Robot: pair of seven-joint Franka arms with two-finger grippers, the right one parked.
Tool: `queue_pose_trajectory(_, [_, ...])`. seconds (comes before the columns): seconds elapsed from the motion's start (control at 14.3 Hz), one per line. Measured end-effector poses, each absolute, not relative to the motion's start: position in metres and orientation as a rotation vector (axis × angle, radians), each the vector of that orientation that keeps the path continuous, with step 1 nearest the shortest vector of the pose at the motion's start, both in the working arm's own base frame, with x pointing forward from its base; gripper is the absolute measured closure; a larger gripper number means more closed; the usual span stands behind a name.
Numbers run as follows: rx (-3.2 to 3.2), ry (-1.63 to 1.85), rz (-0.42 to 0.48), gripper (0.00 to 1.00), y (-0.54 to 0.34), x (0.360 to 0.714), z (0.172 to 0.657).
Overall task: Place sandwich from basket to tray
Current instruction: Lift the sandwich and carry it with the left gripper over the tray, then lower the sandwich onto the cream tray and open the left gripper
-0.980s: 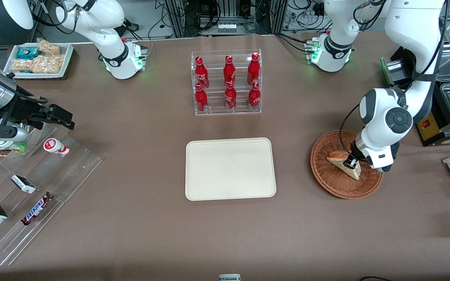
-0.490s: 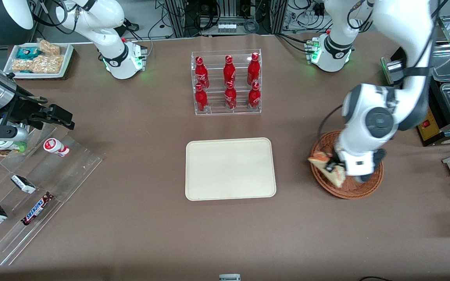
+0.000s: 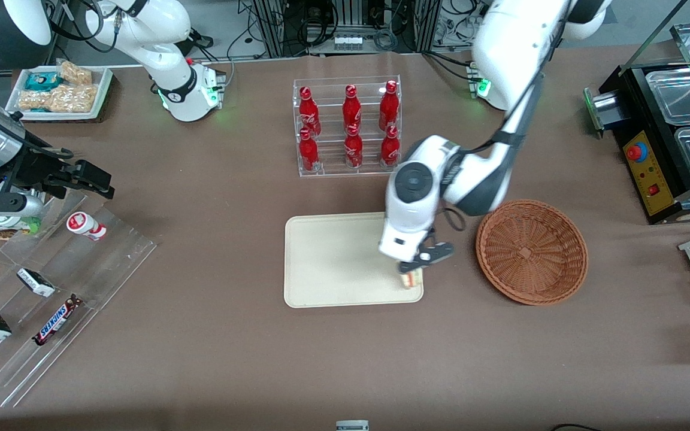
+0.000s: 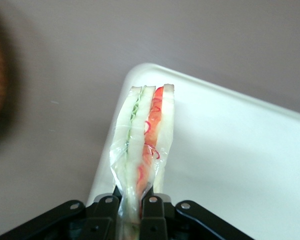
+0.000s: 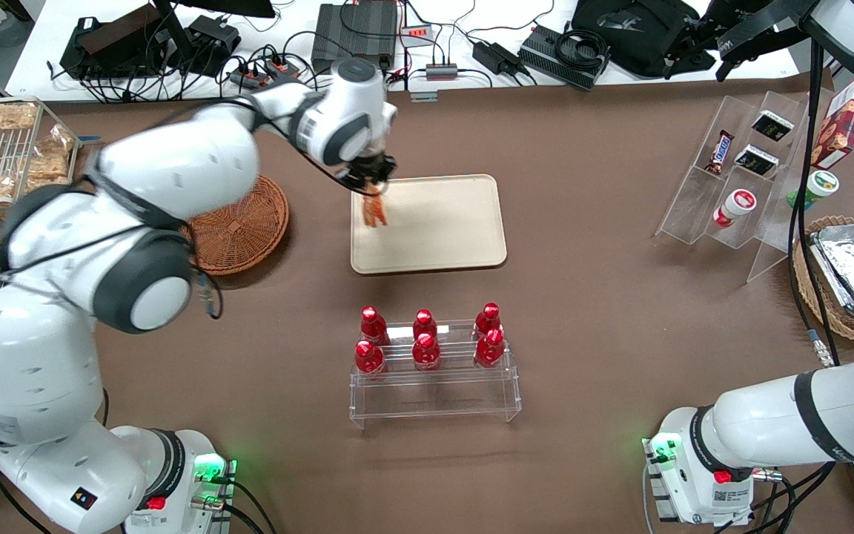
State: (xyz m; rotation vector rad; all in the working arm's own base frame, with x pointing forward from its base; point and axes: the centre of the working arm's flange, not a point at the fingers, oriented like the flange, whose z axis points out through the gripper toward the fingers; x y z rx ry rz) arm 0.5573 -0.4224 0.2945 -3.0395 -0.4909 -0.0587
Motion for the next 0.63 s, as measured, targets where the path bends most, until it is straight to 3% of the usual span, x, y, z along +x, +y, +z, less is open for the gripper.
queue_pose_trajectory(0.63, [-3.156, -0.201, -0.168, 0.83, -0.503, 0.520, 0.245])
